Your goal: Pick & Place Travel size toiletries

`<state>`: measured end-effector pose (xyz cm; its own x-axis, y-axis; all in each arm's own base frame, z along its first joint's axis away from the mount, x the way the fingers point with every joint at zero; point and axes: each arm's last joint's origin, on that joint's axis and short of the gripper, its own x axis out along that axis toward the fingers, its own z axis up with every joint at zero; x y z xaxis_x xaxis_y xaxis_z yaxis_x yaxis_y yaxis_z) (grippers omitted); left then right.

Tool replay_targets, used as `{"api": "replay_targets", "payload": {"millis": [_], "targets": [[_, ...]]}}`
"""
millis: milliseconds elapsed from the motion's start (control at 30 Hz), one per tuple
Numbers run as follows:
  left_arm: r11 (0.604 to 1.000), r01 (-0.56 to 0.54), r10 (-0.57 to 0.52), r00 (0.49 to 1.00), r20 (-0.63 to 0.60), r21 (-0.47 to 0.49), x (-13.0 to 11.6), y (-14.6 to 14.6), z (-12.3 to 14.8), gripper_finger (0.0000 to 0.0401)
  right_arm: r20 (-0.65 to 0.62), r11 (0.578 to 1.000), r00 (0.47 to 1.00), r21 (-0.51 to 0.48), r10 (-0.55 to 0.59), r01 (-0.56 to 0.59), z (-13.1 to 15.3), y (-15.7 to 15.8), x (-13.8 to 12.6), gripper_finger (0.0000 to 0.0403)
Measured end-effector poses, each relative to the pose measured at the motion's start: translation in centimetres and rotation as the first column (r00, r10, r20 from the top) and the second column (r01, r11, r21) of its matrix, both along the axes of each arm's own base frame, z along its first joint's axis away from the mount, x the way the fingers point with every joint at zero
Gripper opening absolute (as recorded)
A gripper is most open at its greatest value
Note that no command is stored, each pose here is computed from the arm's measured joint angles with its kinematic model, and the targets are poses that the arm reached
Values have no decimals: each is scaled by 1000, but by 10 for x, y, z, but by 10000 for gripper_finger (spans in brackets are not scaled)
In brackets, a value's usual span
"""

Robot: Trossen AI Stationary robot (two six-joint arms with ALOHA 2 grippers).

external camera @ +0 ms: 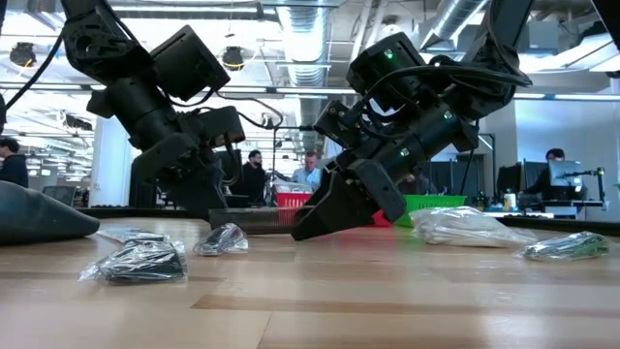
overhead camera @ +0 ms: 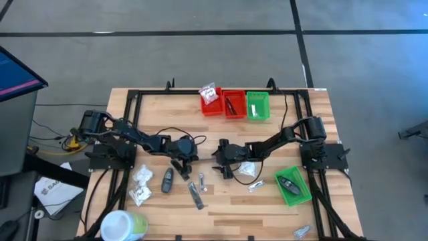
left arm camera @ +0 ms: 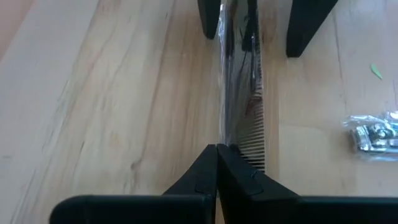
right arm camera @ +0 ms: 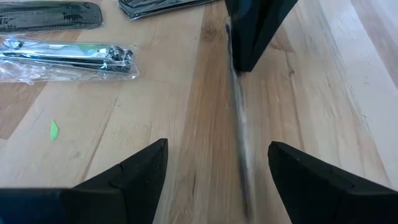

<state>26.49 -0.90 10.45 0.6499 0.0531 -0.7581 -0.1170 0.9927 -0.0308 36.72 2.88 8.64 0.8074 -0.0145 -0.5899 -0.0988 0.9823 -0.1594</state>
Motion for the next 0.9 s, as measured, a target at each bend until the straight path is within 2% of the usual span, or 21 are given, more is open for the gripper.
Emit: {"api": "replay_targets", "payload": {"millis": [367, 500, 667, 900], "targets": [[1000, 0, 0, 1000, -7, -2, 2, 1, -3, 1, 0, 1000, 1000, 5, -7, 7, 0, -5, 0, 267], [1000, 3, -3, 1000, -9, -5, 1, 1, -4, 1, -1, 999, 999, 20, -40, 40, 0, -12, 1, 251], [1000, 7, -7, 1000, -11, -10, 1, 1, -4, 1, -7, 997, 998, 36, -69, 69, -1, -18, 1, 199], [1000, 2, -2, 1000, 5, 2, 0, 1, 1, 1, -17, 996, 997, 51, -76, 77, -1, -17, 0, 89]]}}
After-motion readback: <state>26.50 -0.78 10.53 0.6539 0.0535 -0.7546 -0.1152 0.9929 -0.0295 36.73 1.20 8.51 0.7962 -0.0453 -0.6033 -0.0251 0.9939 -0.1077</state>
